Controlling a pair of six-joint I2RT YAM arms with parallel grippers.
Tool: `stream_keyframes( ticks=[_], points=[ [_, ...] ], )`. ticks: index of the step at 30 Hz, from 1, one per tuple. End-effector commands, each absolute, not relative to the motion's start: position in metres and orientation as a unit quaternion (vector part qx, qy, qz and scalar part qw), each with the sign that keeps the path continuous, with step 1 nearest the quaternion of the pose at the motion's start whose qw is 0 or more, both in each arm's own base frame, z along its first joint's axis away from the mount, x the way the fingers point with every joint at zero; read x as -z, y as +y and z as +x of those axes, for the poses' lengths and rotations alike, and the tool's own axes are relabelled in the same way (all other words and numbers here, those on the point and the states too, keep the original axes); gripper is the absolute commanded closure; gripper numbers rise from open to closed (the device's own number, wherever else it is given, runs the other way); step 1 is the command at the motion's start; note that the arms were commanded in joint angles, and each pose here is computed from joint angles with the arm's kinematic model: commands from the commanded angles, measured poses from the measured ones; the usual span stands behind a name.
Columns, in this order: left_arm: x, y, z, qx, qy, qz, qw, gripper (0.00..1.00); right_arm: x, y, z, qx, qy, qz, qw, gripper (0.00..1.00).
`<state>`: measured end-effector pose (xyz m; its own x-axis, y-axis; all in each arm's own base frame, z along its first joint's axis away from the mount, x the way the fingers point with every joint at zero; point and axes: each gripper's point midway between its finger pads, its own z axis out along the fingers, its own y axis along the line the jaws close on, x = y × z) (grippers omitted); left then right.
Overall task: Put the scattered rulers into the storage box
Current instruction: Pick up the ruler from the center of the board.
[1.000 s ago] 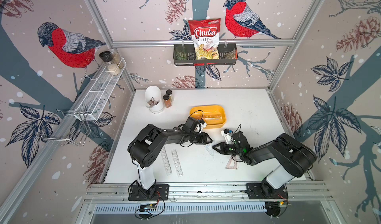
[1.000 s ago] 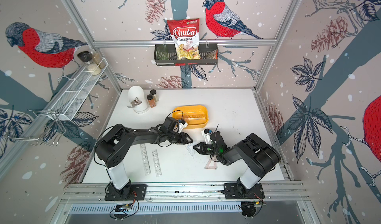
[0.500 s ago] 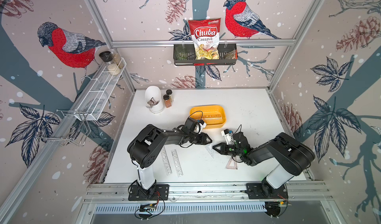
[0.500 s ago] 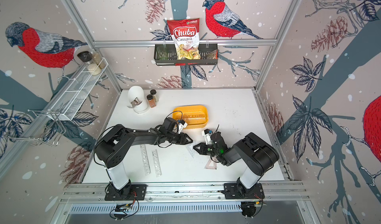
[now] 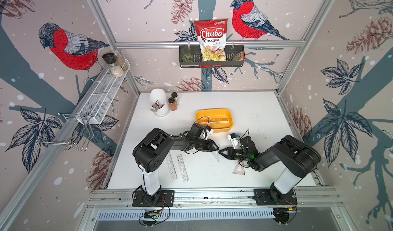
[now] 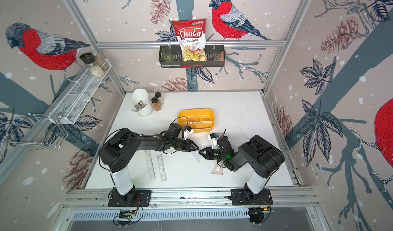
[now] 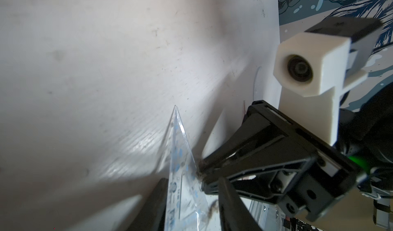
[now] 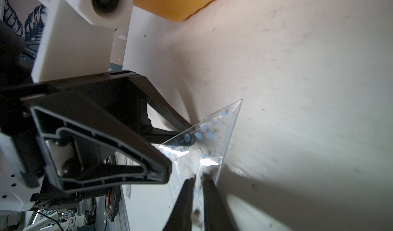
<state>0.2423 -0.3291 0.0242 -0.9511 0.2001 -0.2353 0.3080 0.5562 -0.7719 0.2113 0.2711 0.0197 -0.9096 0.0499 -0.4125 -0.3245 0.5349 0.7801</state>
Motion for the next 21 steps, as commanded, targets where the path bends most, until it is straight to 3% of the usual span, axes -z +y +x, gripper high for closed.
stream_keyframes(
  ticks=[1, 10, 21],
  points=[
    [0.014, -0.299, 0.216, 0.372, 0.923, 0.098, -0.013, 0.67, -0.009, 0.267, 0.206, -0.463, 0.865, -0.074, 0.178, 0.82],
    [-0.001, -0.305, 0.221, 0.388, 0.916, 0.100, -0.006, 1.00, -0.031, 0.267, 0.212, -0.480, 0.852, -0.077, 0.194, 0.78],
    [-0.116, -0.319, 0.276, 0.514, 0.850, 0.092, 0.074, 1.00, -0.112, 0.272, 0.212, -0.555, 0.796, -0.106, 0.217, 0.45]
  ],
)
